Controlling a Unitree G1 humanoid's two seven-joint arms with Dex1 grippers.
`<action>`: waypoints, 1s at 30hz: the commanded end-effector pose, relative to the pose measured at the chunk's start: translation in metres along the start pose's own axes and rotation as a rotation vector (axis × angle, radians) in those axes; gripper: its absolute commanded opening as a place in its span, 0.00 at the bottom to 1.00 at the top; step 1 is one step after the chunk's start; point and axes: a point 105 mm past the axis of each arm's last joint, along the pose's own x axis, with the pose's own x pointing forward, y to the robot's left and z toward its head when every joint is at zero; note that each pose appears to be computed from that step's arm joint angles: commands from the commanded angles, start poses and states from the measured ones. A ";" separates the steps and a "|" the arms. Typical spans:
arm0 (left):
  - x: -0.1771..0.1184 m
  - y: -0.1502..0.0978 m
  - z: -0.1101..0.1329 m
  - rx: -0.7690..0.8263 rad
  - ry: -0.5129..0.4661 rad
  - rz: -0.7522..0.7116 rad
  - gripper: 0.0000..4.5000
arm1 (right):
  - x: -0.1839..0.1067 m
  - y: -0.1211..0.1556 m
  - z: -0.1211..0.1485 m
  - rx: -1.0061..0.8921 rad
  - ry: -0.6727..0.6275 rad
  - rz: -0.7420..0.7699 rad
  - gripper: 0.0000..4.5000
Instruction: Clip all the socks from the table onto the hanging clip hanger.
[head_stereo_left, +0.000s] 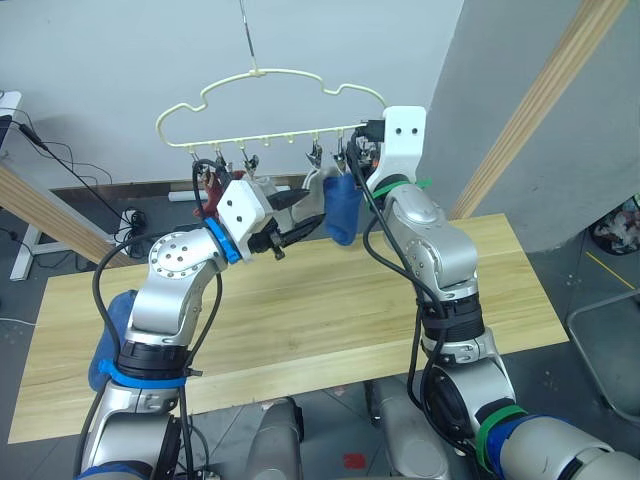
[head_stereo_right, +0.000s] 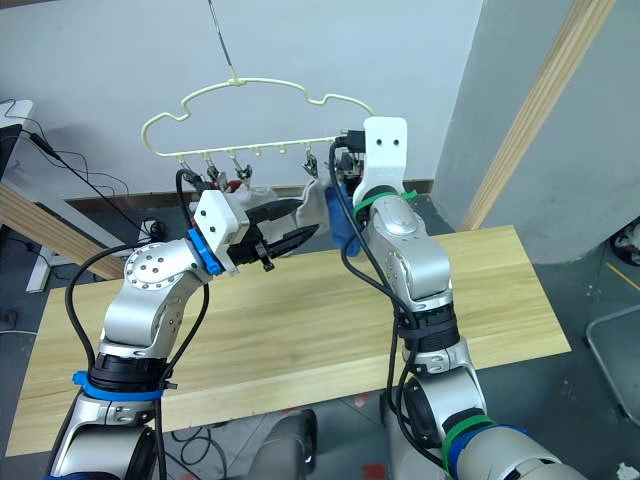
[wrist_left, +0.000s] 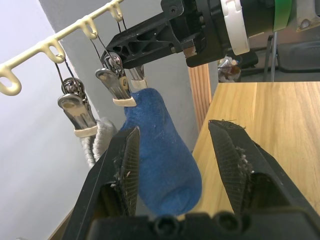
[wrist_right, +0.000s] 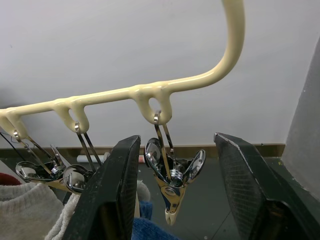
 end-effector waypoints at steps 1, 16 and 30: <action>0.002 -0.005 0.008 0.033 -0.028 -0.014 0.54 | -0.006 0.028 0.018 0.054 -0.058 0.083 0.54; 0.000 -0.004 0.007 0.036 -0.022 -0.008 0.54 | -0.004 0.043 0.014 0.039 -0.042 0.208 0.54; 0.000 -0.003 0.006 0.041 -0.019 -0.010 0.54 | -0.002 0.035 0.007 -0.006 -0.030 0.161 0.54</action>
